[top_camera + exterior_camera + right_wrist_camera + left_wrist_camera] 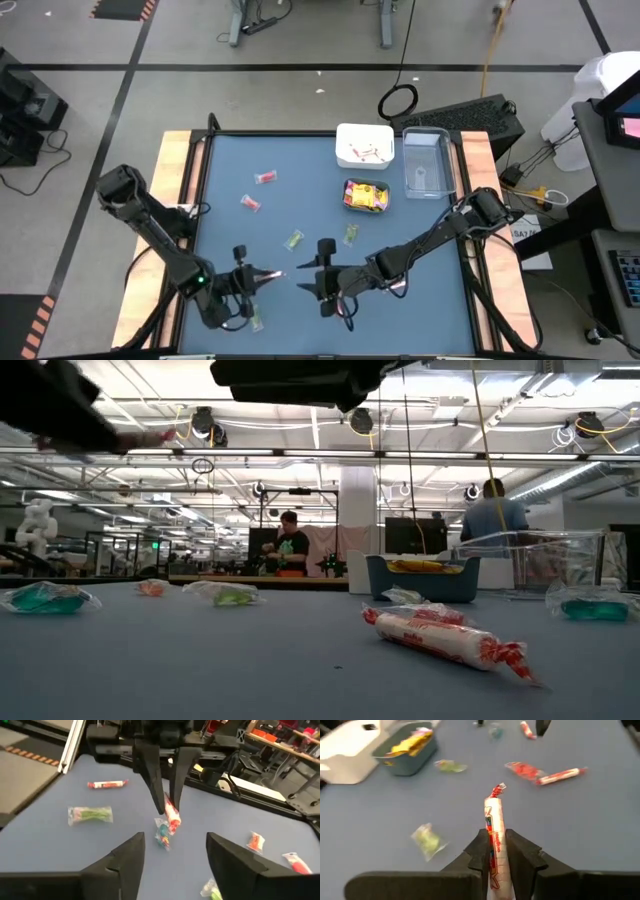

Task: Sort candy
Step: Put the middle left white candy into the white bin

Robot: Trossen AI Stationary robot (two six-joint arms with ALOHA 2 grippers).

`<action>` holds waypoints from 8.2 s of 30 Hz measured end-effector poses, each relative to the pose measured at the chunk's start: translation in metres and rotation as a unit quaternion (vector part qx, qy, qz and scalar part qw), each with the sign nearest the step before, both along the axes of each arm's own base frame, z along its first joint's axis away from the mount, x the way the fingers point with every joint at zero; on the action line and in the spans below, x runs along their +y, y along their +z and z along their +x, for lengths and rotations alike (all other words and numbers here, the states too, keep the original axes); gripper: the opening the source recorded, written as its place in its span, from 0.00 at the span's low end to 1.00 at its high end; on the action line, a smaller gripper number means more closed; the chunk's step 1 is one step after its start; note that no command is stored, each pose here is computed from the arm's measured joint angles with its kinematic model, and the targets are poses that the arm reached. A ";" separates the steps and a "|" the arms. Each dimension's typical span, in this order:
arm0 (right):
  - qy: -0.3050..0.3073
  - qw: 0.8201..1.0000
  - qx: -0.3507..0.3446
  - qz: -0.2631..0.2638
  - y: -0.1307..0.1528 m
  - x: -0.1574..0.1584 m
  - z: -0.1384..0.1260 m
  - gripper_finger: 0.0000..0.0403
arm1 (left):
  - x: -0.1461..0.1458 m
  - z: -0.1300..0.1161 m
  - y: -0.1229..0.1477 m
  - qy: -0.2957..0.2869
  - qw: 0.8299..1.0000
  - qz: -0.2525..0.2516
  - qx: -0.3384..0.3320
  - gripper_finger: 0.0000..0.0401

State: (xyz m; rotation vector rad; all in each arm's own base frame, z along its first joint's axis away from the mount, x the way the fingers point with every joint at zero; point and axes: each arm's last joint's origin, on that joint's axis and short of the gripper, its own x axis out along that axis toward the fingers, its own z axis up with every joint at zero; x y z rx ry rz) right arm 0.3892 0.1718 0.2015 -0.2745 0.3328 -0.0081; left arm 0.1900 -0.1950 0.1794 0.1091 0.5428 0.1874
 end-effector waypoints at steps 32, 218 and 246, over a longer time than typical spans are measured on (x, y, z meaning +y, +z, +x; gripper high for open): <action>0.056 0.995 0.079 -0.034 -0.013 -0.035 0.010 0.32 | 0.058 0.060 0.019 -0.042 0.989 -0.138 0.029 0.14; -0.173 0.954 -0.240 0.057 0.020 -0.123 -0.106 0.10 | 0.025 0.030 0.020 0.001 0.997 -0.062 -0.047 0.65; -0.336 0.907 0.254 0.031 0.064 -0.266 -0.119 0.10 | 0.027 0.026 0.015 0.009 0.997 -0.078 -0.017 0.65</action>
